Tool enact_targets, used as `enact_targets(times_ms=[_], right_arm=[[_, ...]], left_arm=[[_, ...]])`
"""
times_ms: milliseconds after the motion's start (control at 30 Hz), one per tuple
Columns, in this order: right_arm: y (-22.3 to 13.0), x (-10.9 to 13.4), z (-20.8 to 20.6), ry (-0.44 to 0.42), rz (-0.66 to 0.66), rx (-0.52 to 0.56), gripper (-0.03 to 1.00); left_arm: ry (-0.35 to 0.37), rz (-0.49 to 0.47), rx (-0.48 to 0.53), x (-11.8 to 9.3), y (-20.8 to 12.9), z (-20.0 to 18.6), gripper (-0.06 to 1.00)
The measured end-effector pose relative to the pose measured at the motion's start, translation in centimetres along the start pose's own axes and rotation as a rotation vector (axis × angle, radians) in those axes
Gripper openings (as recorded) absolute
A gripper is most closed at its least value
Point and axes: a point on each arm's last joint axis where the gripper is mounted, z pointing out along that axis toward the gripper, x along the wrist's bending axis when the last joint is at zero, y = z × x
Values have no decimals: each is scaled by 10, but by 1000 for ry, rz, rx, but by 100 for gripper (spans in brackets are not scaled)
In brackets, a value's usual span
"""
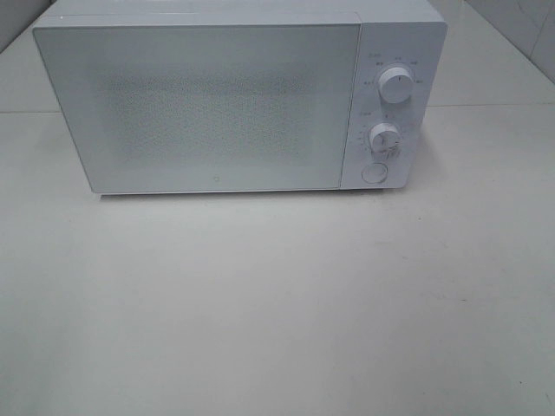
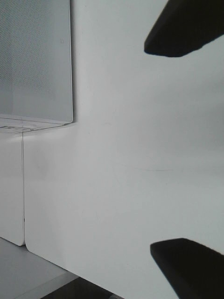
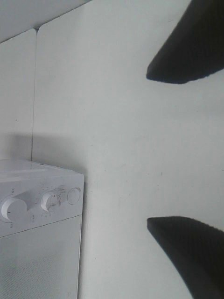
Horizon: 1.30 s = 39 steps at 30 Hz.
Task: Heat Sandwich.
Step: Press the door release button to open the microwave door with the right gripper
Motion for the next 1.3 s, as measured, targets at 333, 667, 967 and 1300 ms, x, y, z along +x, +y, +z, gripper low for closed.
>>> enact_targets(times_ms=[333,667,967,1300], right_arm=[[31,3,39,7,-6,-17,78],[49,6,87,13,-13,29,80],[59,9,133,22,-11,20,79],[63,11,180,36,17,-33,79]], left_arm=[[0,0,0,0,0,0,99],[0,0,0,0,0,0,99],[0,0,0,0,0,0,99],[0,0,0,0,0,0,99]])
